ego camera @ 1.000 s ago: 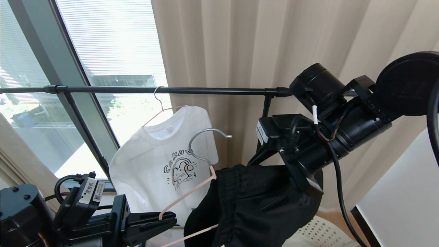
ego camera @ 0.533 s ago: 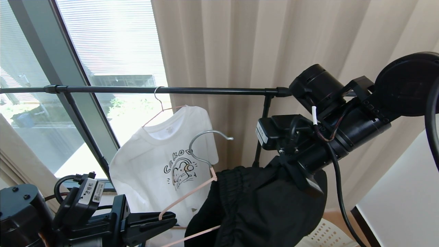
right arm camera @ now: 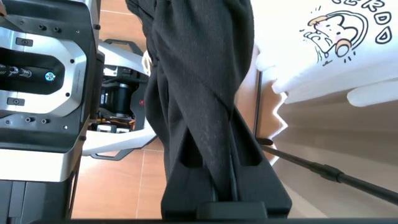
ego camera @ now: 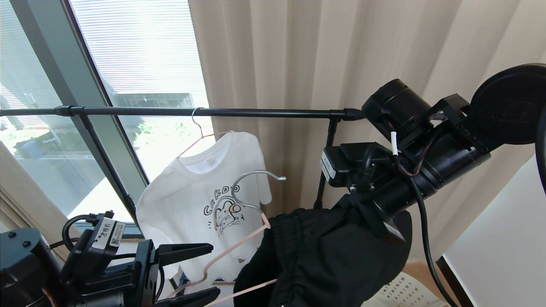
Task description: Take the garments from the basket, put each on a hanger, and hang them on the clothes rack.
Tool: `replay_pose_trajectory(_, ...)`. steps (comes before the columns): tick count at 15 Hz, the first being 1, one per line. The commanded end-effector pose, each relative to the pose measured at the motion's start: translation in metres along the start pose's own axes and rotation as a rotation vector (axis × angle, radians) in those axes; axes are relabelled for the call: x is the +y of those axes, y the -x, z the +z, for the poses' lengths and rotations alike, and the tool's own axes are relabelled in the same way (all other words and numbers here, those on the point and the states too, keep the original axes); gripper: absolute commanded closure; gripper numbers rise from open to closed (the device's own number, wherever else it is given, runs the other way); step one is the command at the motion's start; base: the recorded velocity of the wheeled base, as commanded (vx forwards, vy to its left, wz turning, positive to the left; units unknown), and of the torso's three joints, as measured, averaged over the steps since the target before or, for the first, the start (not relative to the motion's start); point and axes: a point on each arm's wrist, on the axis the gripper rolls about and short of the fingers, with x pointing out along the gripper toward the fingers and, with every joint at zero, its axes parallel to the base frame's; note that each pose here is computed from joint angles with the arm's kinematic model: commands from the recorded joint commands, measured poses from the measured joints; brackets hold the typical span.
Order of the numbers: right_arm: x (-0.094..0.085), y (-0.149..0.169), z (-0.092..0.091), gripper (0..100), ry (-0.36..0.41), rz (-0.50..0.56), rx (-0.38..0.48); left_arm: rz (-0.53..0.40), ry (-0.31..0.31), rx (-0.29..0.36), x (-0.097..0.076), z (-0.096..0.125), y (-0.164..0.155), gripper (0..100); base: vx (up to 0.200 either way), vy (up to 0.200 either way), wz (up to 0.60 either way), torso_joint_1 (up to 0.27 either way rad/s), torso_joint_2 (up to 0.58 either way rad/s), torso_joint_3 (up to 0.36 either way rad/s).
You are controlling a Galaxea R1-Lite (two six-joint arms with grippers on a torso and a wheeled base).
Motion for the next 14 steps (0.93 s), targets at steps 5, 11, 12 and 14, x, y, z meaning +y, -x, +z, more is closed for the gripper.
replay_pose_trajectory(5,0.006,0.017,0.002,100,-0.026,-0.167,0.117,0.104,0.096,-0.074,0.016,0.018,0.016,0,0.000,0.000,0.00,0.000,0.00,0.000)
replay_pose_trajectory(11,-0.006,0.013,0.001,100,-0.152,-0.440,0.225,0.127,0.161,-0.050,0.047,0.007,-0.001,0,0.000,0.000,0.00,0.000,0.00,0.000)
replay_pose_trajectory(12,-0.005,0.014,0.001,100,-0.167,-0.478,0.214,0.138,0.197,-0.024,0.053,0.005,-0.004,0,0.000,0.000,0.00,0.000,0.00,0.000)
replay_pose_trajectory(14,0.002,0.014,-0.004,100,-0.176,-0.509,0.198,0.156,0.245,0.018,0.060,0.002,-0.005,0,0.000,0.000,0.00,0.000,0.00,0.000)
